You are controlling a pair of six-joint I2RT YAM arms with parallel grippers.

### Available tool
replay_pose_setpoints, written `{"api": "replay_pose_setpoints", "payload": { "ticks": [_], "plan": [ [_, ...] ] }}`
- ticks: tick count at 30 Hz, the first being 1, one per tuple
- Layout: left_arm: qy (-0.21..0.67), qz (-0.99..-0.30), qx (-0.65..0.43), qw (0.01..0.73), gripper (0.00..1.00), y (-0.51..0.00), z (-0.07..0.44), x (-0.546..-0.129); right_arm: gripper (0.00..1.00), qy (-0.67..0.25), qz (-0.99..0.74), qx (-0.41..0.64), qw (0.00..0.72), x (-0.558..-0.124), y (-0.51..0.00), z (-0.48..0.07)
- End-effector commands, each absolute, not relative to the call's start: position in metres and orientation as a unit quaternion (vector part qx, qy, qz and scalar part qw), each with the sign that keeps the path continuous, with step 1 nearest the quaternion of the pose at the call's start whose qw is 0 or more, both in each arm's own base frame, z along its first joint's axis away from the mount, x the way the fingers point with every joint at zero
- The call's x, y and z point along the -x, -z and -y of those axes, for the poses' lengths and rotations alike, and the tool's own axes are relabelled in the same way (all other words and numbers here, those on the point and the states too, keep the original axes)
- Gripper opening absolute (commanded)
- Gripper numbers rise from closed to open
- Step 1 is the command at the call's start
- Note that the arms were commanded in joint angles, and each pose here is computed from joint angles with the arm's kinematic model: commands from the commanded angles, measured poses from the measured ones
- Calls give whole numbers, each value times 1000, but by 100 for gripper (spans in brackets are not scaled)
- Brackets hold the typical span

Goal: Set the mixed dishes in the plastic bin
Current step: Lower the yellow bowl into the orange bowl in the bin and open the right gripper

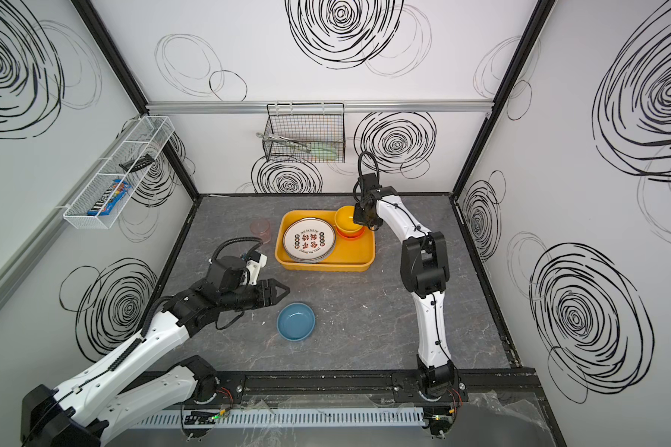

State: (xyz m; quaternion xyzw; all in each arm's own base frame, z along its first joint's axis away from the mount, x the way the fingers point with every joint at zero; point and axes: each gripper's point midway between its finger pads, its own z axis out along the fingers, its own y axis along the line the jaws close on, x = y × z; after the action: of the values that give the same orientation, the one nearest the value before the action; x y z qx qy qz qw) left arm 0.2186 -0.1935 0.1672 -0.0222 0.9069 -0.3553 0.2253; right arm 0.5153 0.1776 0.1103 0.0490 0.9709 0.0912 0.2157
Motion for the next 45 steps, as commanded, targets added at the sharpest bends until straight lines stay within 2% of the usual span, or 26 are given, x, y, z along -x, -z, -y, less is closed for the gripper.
{"api": "replay_pose_setpoints", "payload": {
  "ticks": [1,29,37,45],
  "plan": [
    [365,-901,24,232,64,-169,195,-222,2,-88,-969,-57,224,-521,-117,-176],
    [366,-902,29,229,63,-162,193,-219,11,-77,-973,-58,210,-522,-92,-181],
    [366,-902,30,228,63,-162,193,-219,26,-73,-972,-58,214,-523,-95,-182],
    [361,-904,34,228,63,-162,190,-218,28,-71,-969,-59,230,-521,-117,-179]
  ]
}}
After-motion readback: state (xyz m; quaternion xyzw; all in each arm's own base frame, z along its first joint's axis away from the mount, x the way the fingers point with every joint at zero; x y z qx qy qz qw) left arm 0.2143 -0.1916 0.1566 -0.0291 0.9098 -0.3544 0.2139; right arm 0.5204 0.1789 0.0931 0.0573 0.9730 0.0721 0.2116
